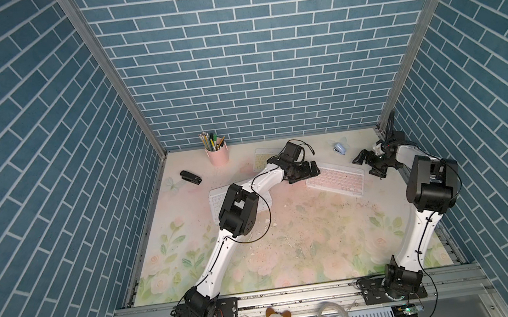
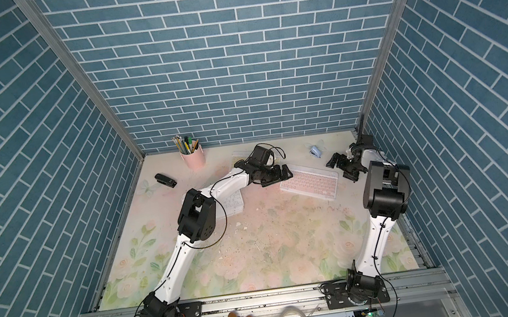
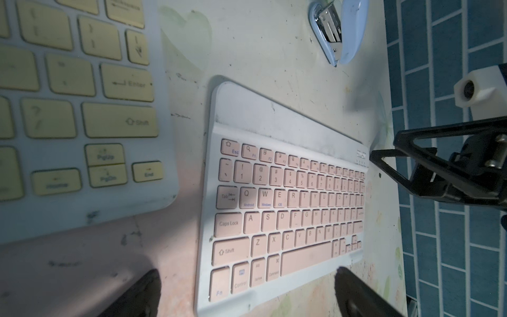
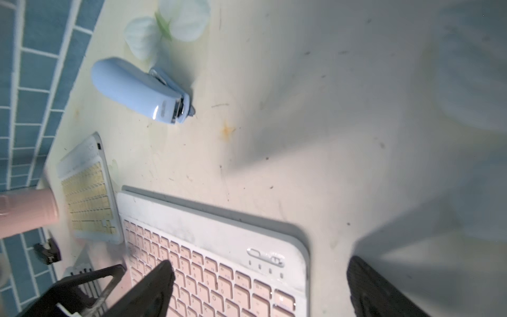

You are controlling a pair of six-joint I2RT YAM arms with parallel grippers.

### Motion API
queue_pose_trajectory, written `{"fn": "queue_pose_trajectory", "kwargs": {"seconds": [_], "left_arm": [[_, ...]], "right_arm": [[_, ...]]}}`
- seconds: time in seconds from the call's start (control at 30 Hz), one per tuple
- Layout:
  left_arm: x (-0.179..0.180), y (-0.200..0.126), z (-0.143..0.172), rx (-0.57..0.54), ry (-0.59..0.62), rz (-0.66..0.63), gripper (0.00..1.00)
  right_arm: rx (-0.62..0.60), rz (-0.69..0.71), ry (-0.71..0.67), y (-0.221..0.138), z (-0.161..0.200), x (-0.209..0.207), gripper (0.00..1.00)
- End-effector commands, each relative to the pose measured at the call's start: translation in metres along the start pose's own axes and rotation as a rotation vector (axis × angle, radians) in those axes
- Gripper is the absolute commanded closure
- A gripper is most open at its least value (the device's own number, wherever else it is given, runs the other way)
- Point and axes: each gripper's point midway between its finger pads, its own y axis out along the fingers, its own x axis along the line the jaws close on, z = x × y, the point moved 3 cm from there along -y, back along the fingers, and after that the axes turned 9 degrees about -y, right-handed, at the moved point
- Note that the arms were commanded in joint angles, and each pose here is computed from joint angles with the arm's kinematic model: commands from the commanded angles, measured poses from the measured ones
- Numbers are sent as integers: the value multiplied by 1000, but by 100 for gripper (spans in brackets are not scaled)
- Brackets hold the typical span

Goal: Stack the numeric keypads
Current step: Adjust the numeric keypad at the center of the board, then pick up the numeric keypad from the center of the board.

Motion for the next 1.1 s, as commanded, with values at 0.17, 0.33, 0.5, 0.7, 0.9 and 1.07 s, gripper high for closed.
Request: {"fn": "queue_pose_trajectory", "kwargs": {"seconds": [0.17,0.33,0.5,0.7,0.9,1.07], "left_arm": [[9,12,5,46,16,-14,0],[10,13,6,52,27,-19,0],[13,17,10,67,26,-17,0],[15,20,15,79,24,-19,0],[17,20,17,84,27,-24,0],[18,20,18,89,41,-29,0]], "right_arm": [[-37,-160,107,10,7,13,1],[-66,-223,171,18,12,15,1],[-92,-244,211,20,16,14,1],[-134,-188,214,8,18,8,1],[-159,-172,222,-1,20,4,1],[-200,-145,243,-13,23,0,1]]}}
